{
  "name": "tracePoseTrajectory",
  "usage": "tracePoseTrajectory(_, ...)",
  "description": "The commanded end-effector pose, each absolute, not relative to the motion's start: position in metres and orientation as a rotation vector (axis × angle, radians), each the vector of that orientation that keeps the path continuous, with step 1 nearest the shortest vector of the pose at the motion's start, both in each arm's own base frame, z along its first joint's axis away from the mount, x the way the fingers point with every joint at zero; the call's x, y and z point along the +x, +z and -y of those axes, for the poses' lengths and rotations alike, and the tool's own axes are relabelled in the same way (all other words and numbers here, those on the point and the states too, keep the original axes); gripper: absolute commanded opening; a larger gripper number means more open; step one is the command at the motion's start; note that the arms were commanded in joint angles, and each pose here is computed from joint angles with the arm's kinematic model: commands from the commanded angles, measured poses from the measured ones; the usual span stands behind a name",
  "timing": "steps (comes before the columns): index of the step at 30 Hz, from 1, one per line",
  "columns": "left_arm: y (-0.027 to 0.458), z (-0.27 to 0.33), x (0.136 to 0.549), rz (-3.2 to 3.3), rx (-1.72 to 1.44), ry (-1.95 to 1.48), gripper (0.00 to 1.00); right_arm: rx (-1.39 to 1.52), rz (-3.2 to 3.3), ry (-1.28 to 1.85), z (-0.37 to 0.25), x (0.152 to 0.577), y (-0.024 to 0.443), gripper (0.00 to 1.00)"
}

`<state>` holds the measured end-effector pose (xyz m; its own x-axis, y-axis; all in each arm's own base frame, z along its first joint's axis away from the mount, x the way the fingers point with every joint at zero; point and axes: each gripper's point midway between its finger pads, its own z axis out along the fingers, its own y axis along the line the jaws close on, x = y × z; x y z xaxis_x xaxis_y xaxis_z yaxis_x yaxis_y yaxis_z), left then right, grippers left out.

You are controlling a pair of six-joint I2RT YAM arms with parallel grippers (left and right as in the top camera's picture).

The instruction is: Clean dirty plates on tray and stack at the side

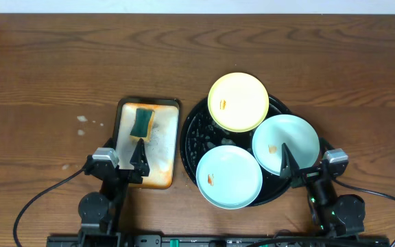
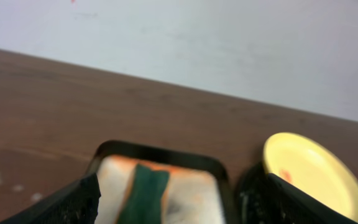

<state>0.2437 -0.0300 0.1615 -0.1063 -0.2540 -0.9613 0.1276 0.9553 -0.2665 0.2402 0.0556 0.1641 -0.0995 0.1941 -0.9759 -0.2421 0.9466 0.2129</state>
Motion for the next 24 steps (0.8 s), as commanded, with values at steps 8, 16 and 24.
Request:
tracePoseTrajectory(8, 0.206, 0.037, 0.238, -1.813, -0.117, -0.371, 0.83, -0.099, -1.807, 0.576, -0.085, 0.226, 0.219, 0.99)
tracePoseTrajectory(16, 0.211, 0.038, 0.259, -2.204, -0.179, -0.342, 0.83, -0.114, -2.139, 0.622, -0.101, 0.263, 0.238, 0.99)
tracePoseTrajectory(24, 0.196, 0.042, 0.285, -2.389, -0.235, -0.350, 0.83, -0.116, -2.386, 0.614, -0.109, 0.312, 0.229, 0.99)
